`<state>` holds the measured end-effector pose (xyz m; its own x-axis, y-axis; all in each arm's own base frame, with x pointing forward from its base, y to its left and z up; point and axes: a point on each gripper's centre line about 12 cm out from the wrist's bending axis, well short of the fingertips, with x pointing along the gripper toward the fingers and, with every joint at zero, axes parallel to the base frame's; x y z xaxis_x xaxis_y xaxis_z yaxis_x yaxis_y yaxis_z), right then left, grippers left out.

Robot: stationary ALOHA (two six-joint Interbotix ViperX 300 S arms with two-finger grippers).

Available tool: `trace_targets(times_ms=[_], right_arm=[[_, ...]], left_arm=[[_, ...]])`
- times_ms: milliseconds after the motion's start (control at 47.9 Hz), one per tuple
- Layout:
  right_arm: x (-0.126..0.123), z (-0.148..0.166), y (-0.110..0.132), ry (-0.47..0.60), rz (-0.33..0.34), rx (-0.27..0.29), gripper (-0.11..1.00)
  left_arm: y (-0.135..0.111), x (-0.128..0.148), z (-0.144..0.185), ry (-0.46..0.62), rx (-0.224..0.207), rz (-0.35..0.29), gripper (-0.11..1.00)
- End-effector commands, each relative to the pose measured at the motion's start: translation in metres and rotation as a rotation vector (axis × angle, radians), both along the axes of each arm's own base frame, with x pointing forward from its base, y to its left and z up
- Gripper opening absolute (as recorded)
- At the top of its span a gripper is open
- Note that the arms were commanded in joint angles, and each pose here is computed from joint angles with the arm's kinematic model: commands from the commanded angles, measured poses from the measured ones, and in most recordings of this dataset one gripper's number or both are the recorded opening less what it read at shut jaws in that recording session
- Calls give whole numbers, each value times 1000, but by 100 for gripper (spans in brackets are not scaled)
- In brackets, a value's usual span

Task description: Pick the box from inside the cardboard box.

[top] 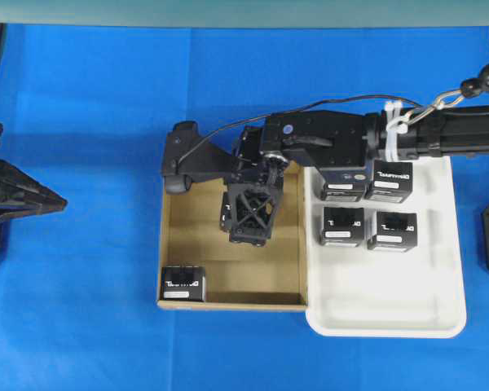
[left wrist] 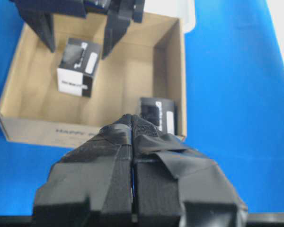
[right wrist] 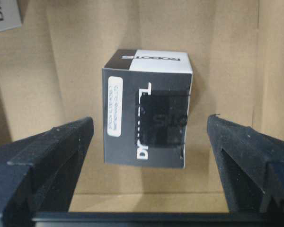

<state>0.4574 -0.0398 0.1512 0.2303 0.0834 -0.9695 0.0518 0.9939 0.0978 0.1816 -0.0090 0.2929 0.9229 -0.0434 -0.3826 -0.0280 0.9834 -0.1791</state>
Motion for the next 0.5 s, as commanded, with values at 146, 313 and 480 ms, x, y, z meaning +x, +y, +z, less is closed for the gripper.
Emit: trace_targets(times_ms=[146, 313, 480], right_arm=[[3, -17, 3, 20, 19, 9, 97], [6, -25, 6, 17, 22, 11, 97], [6, -29, 7, 24, 23, 12, 97]], left_arm=[[0, 2, 11, -29, 0, -1, -7], [0, 2, 11, -28, 0, -1, -7], [0, 2, 10, -23, 0, -1, -7]])
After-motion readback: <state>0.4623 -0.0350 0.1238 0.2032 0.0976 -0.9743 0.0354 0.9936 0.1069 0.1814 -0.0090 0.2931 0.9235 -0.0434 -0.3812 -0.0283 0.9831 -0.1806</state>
